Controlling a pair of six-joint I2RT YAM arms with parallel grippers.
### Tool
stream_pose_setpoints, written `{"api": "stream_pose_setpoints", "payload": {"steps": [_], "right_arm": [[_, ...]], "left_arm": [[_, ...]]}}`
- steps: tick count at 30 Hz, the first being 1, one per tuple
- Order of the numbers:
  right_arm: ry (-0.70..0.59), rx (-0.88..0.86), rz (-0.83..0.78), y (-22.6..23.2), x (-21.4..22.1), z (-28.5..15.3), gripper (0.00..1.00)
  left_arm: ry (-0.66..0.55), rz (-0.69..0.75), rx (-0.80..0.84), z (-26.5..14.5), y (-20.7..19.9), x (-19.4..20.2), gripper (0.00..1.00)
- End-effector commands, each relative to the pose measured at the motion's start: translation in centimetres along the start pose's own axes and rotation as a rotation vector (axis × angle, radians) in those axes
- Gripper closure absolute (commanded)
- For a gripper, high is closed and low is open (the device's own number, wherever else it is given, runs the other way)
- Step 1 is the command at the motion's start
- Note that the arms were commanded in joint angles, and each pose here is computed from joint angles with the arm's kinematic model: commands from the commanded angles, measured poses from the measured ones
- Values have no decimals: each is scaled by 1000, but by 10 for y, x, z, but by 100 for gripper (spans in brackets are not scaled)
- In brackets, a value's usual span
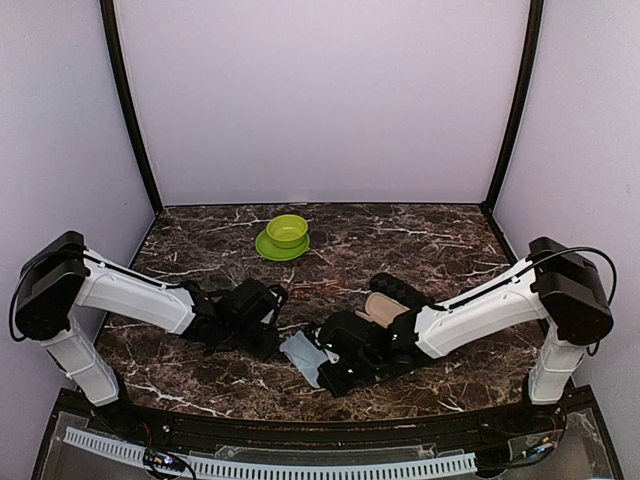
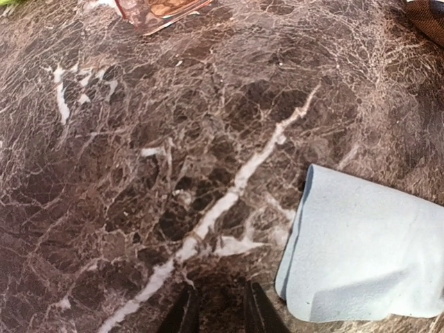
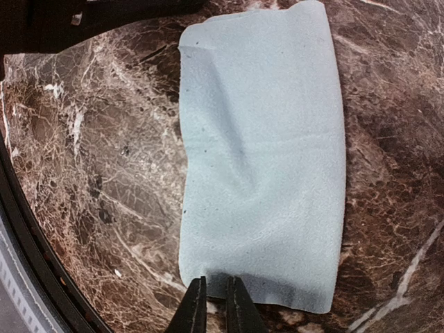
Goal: Organize the sunglasses
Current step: Smooth out the glasses cleaning cloth at the center of the board.
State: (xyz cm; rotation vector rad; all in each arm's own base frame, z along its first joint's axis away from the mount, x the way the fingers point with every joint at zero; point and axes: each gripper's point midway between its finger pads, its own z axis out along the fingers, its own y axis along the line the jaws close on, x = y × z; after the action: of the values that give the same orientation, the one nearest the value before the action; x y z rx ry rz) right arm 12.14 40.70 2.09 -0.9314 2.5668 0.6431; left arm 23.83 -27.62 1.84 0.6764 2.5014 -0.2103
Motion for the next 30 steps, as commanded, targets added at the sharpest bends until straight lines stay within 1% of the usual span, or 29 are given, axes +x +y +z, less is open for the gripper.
{"api": "stream_pose_setpoints", "payload": {"steps": [1, 7, 10, 12, 18, 24, 30], "right_arm": [[55, 33, -16, -11, 16, -3, 88], [56, 17, -24, -7, 13, 1, 88], [54, 16, -25, -6, 13, 1, 88], [55, 20, -27, -7, 13, 0, 88], [59, 22, -30, -8, 13, 0, 88], [57, 21, -29, -8, 13, 1, 88], [65, 22, -31, -8, 15, 2, 89]], "left_arm": [[2, 6, -40, -11, 9, 0, 75], [-70, -61, 103, -30, -14, -21, 72], [-59, -77, 184, -31, -28, -20, 70], [-39, -77, 204, -27, -33, -17, 70], [12, -47, 201, -13, -37, -8, 70], [38, -22, 204, -8, -41, -2, 70], [74, 4, 125, -4, -30, 8, 70]]}}
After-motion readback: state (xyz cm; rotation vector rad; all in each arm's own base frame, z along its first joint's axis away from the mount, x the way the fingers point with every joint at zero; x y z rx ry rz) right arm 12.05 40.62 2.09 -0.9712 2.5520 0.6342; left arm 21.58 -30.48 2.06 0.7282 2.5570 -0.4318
